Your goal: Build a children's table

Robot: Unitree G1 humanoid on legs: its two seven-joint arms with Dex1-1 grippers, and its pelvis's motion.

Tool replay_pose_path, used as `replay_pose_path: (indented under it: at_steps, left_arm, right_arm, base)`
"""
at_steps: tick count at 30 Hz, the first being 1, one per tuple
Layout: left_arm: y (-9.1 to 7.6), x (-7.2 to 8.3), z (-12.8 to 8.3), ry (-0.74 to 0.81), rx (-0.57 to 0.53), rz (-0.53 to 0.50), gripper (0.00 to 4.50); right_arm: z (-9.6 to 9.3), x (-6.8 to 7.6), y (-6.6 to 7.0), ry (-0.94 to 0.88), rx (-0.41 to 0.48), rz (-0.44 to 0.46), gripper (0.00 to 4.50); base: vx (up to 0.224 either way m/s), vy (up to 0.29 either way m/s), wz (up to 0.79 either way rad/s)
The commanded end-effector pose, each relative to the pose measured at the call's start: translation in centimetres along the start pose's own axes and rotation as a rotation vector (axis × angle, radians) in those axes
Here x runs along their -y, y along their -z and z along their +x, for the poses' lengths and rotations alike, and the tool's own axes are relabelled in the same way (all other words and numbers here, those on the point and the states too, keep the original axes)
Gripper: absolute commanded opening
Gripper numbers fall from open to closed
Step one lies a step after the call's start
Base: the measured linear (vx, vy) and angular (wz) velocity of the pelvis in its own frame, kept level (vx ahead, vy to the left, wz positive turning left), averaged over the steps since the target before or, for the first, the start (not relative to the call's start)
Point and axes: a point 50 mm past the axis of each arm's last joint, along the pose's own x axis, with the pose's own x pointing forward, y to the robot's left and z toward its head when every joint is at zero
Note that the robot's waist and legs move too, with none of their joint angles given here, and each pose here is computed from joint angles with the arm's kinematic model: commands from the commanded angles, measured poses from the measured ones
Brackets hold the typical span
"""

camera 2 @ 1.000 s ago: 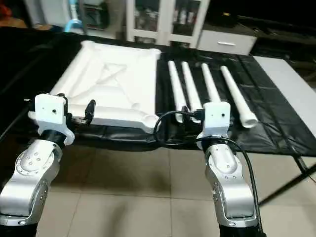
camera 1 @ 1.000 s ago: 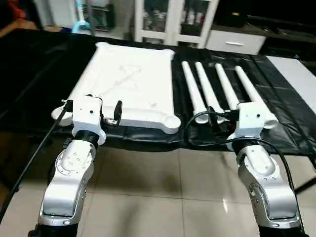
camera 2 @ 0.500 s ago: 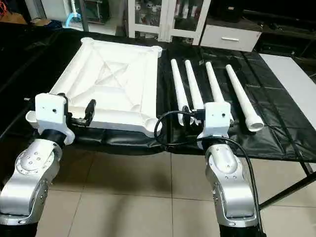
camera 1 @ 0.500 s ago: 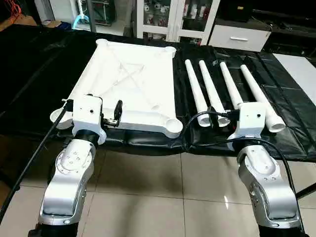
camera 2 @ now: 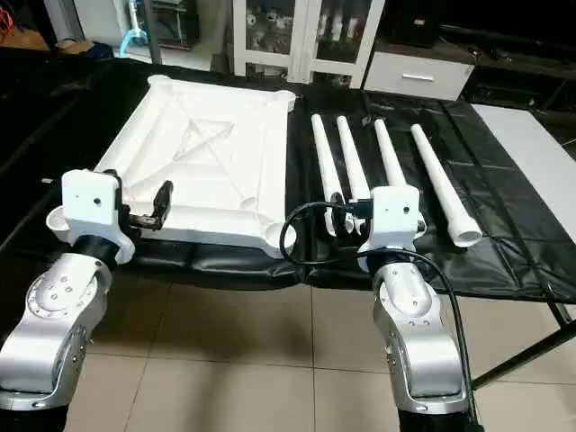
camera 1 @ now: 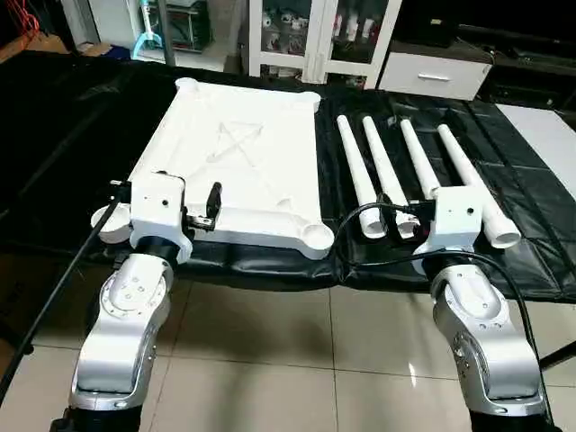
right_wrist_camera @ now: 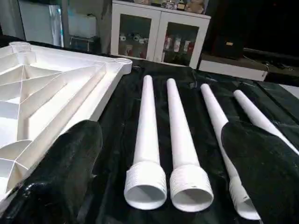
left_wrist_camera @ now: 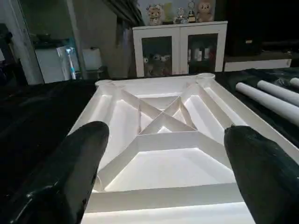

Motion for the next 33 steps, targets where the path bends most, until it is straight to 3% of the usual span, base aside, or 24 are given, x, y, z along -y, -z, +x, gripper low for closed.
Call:
replay_pose_path:
  at_steps: [1,33]
  left_arm:
    - [-0.14,0.13,0.11,0.009,-0.001,0.011,4.39]
    - [-0.21,0.04,0.14,0.006,0.001,-0.001,4.39]
  right_arm:
    - [0.12,0.28,-0.20,0.004,0.010,0.004,4.50]
    - [0.08,0.14,-0.08,0.003,0.010,-0.004,4.50]
  base:
    - [0.000,0.000,0.00]
    - [0.011,0.000,0.01]
